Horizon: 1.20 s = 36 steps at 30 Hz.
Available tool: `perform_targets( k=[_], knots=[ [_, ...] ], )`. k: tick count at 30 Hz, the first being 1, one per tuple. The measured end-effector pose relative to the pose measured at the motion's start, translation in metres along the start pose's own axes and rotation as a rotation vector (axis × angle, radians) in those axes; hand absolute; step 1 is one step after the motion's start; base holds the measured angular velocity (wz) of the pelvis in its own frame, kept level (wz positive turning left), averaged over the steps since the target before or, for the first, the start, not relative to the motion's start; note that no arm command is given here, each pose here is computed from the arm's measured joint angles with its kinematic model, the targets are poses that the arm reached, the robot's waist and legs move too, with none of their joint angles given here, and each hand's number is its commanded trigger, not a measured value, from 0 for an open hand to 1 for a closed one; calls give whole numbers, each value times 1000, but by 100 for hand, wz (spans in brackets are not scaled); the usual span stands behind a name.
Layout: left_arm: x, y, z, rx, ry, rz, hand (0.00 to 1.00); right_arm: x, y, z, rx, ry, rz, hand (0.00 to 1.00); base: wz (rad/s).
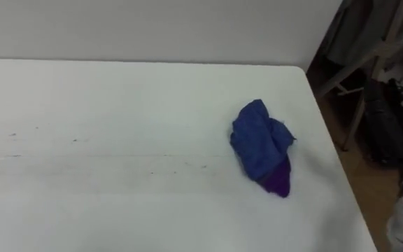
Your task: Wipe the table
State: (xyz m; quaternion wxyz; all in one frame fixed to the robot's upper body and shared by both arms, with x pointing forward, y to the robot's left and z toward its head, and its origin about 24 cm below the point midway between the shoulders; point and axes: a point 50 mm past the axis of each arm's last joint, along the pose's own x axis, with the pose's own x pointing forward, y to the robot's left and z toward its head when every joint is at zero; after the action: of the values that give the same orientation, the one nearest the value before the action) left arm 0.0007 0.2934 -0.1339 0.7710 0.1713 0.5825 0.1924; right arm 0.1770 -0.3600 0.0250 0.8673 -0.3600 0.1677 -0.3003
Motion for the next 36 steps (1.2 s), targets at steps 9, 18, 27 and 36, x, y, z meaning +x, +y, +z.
perform_targets(
  k=[9,18,27,36],
  knots=[
    [-1,18,-11,-17,44,57,0,-21,-9,-93,75,442,-89,0,-2],
    [-1,16,-18,-26,90,55,0,-125,16,-193,29,1041,100,0,-1],
    [1,-7,-16,57,118,-33,0,-208,53,-211,-39,1319,404,0,1],
    [2,-30,-5,112,101,-92,0,-198,90,-191,-98,1207,645,0,2]
  ],
)
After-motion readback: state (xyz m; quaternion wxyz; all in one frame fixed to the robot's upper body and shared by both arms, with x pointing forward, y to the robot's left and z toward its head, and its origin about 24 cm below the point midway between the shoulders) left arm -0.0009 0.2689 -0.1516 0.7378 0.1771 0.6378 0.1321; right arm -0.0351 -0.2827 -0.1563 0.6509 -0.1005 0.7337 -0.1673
